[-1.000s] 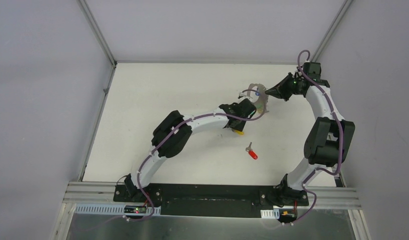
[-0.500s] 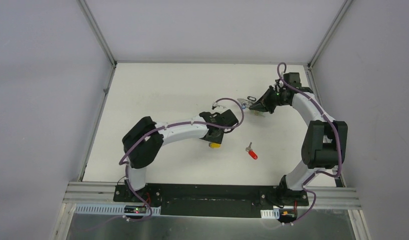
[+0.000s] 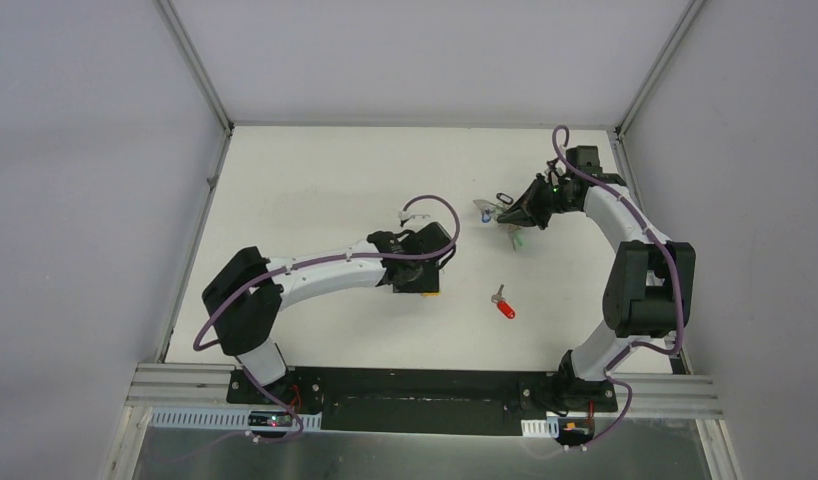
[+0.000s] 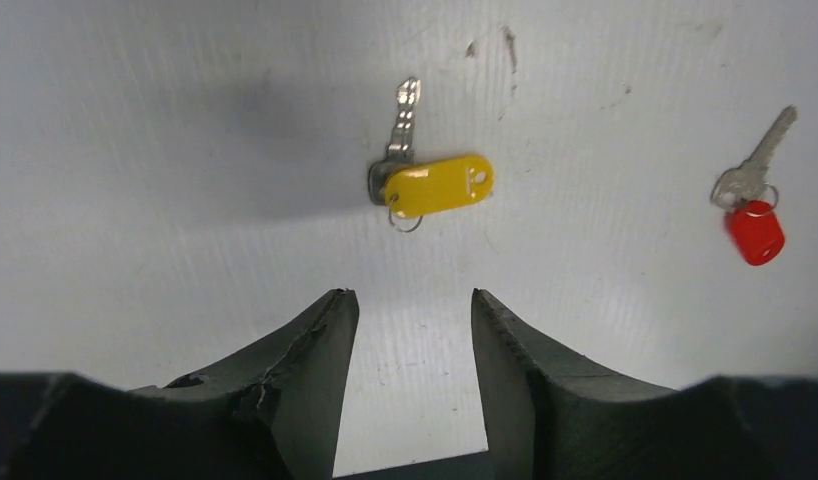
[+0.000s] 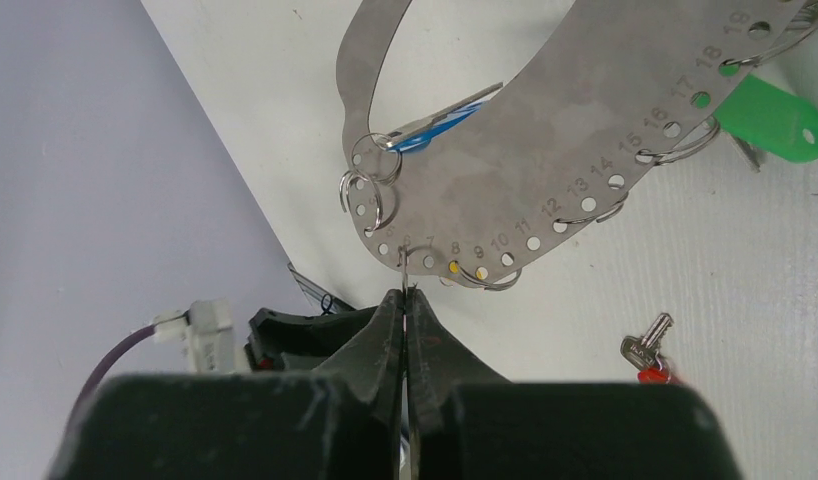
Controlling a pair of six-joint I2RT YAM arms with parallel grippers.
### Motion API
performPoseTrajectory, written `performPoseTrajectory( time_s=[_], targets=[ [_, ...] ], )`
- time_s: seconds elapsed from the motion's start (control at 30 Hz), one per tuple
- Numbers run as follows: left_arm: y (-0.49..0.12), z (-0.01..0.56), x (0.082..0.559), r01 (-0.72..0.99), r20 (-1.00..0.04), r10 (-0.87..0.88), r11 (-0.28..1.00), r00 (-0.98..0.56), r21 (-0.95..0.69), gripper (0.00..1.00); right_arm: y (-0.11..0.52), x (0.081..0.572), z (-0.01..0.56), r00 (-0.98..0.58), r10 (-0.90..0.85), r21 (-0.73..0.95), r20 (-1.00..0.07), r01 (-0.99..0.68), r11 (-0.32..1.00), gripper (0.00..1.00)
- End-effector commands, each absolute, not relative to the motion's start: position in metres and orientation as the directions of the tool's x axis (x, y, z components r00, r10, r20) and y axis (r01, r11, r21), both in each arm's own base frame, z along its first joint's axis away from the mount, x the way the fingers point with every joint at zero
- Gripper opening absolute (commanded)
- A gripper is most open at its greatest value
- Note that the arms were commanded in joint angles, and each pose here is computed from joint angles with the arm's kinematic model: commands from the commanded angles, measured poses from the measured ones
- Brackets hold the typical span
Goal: Put the keys on the keyring
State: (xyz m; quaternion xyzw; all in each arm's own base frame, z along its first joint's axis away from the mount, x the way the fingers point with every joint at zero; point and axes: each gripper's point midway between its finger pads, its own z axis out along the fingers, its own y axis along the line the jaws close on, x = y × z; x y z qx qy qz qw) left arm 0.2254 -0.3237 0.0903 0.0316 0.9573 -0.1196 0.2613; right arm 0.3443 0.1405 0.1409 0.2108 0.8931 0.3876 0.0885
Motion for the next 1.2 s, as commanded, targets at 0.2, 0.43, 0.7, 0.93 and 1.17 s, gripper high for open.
performPoseTrajectory(
  time_s=[0.2, 0.43, 0.7, 0.93, 1.17],
  targets=[
    [-0.327, 0.066, 0.204, -0.227, -0.189, -0.402, 0.779, -0.896, -0.584, 0.38, 0.15, 0.344, 0.174, -0.917, 0.395, 0.779, -0.053, 0.21, 0.591, 0.0],
    [-0.329, 0.058, 0.222, -0.245, -0.168, -0.439, 0.735, -0.883, -0.632, 0.39, 0.152, 0.343, 0.169, -0.919, 0.393, 0.784, -0.028, 0.223, 0.579, 0.0],
    [-0.331, 0.039, 0.227, -0.318, -0.104, -0.487, 0.702, -0.867, -0.638, 0.33, 0.152, 0.344, 0.17, -0.92, 0.391, 0.784, -0.033, 0.219, 0.581, 0.0],
    [-0.325, 0.029, 0.228, -0.356, -0.1, -0.517, 0.704, -0.85, -0.614, 0.22, 0.152, 0.345, 0.17, -0.921, 0.389, 0.784, -0.03, 0.22, 0.58, 0.0],
    [-0.315, 0.03, 0.227, -0.368, -0.117, -0.527, 0.719, -0.842, -0.59, 0.18, 0.153, 0.346, 0.169, -0.922, 0.387, 0.786, -0.025, 0.221, 0.577, 0.0]
  ],
)
